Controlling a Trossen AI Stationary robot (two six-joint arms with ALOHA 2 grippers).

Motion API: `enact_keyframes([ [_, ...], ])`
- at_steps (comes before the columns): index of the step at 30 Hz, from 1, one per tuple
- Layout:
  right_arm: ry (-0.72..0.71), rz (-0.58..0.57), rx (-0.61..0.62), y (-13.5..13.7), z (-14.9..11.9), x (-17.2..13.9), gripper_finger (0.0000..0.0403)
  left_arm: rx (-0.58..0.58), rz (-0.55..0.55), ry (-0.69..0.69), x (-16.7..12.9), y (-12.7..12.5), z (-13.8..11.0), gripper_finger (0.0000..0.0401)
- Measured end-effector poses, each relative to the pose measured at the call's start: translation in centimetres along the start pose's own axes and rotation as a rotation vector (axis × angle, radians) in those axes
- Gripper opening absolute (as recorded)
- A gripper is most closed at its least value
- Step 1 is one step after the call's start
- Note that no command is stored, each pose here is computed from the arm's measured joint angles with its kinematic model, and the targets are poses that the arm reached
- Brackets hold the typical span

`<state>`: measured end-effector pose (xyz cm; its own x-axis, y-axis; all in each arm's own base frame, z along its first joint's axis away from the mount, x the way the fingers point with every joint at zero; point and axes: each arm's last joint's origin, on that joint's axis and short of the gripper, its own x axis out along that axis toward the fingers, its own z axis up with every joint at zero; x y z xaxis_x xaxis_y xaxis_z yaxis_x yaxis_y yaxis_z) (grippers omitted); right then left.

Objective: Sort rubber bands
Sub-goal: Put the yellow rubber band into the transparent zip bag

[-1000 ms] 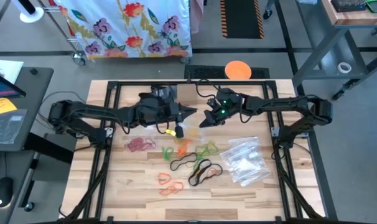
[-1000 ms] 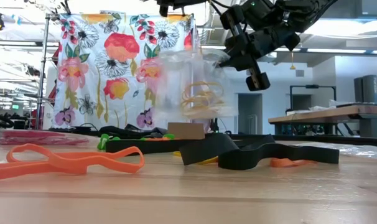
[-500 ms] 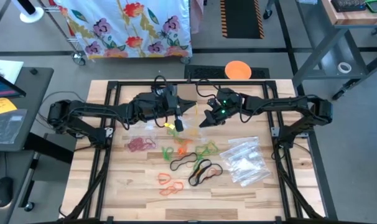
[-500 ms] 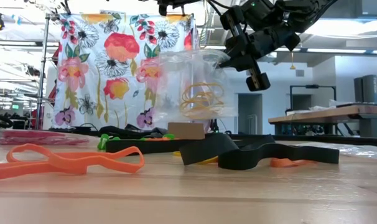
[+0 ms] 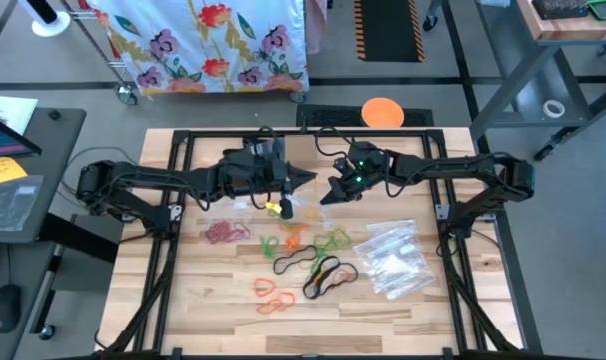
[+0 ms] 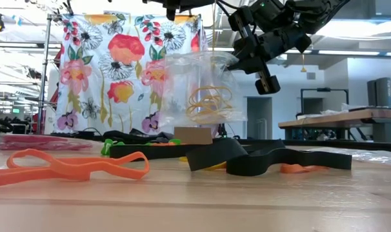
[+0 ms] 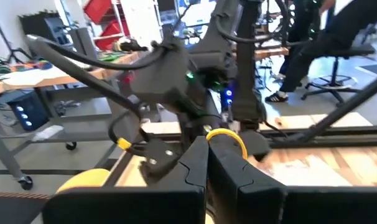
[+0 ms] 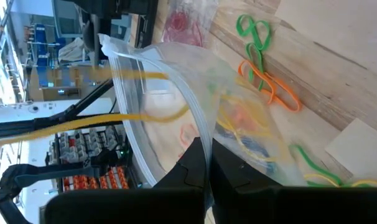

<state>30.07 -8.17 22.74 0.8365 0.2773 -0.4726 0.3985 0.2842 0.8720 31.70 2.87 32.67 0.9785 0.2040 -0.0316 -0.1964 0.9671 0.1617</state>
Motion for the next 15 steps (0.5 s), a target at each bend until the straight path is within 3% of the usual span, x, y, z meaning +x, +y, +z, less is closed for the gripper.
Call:
enact_keyframes([
  [10, 0.0, 0.0, 0.0, 0.0, 0.0, 0.0, 0.0, 0.081, -0.003, 0.084, -0.07, -0.38, -0.76, 0.0002],
  [15, 0.0, 0.0, 0.0, 0.0, 0.0, 0.0, 0.0, 0.093, 0.034, 0.112, -0.09, -0.28, -0.98, 0.0048],
])
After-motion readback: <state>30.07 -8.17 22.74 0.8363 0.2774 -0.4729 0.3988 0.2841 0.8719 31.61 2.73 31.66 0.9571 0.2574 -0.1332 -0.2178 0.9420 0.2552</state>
